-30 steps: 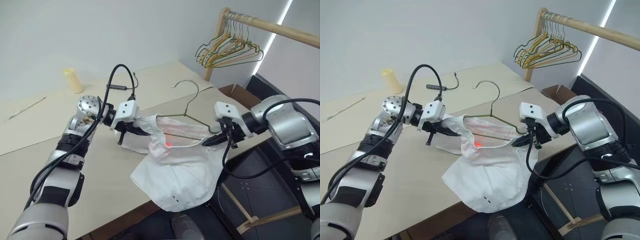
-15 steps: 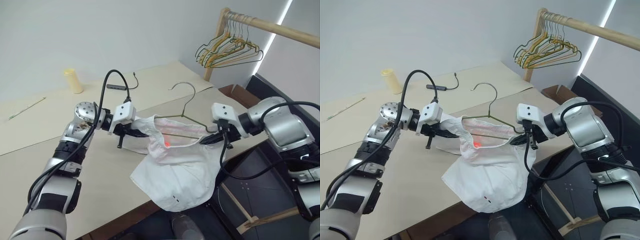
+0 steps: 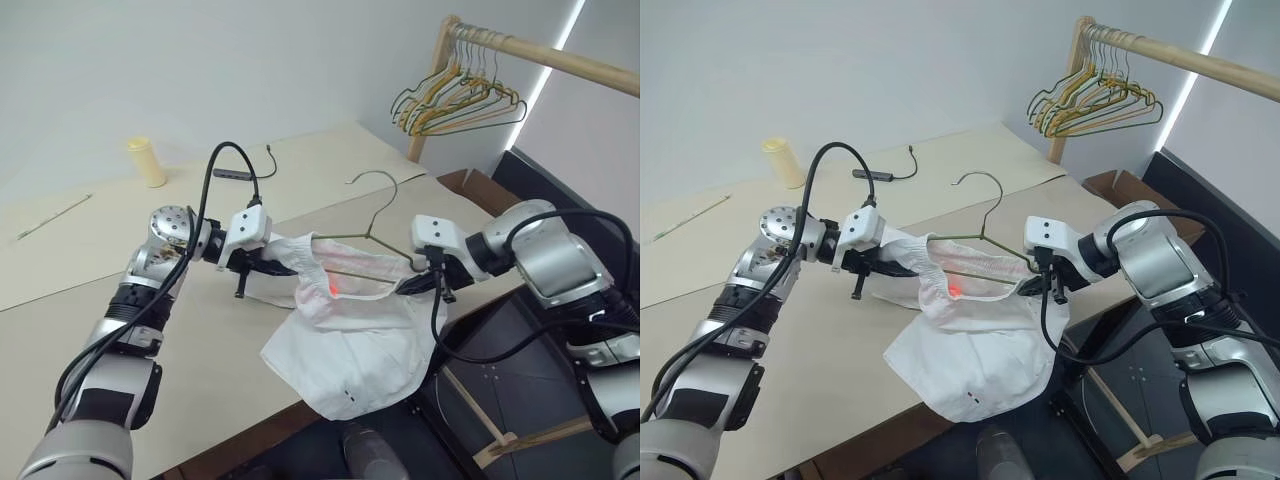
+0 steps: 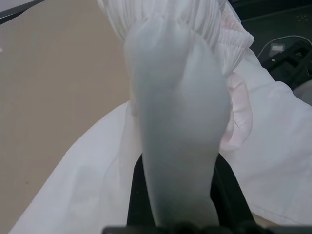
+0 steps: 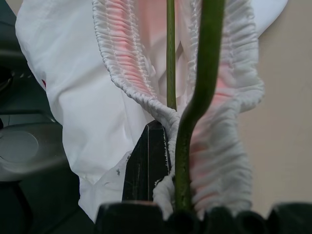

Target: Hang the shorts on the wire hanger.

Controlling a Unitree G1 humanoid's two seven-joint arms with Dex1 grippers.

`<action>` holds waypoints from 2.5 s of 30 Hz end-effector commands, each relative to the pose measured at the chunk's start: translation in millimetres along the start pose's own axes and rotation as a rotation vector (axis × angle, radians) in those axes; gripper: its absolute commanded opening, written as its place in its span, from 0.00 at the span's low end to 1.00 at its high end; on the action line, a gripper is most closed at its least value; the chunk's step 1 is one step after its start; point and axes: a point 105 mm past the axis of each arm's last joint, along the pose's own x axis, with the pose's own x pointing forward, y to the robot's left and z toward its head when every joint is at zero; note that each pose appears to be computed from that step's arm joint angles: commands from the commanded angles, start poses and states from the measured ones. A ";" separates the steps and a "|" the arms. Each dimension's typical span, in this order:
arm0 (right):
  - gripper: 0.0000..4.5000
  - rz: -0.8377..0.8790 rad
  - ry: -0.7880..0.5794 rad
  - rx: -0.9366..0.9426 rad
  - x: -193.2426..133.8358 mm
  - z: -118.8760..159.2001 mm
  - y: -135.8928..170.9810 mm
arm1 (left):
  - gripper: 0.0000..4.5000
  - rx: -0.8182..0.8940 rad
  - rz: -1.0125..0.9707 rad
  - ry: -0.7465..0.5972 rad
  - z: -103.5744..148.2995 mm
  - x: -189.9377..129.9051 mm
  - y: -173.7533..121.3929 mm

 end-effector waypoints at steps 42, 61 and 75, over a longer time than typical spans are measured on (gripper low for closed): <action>0.00 -0.865 -0.210 1.198 -164.2 -96.0 -26.5 | 1.00 -0.120 0.314 -0.692 125.3 -52.0 3.7; 0.00 -1.155 -0.376 1.684 -243.9 -135.7 -41.8 | 1.00 -0.110 0.271 -0.658 121.0 -49.8 -6.3; 0.00 -1.275 -0.423 1.809 -250.7 -161.5 -35.7 | 1.00 -0.134 0.271 -0.634 112.6 -48.7 -13.8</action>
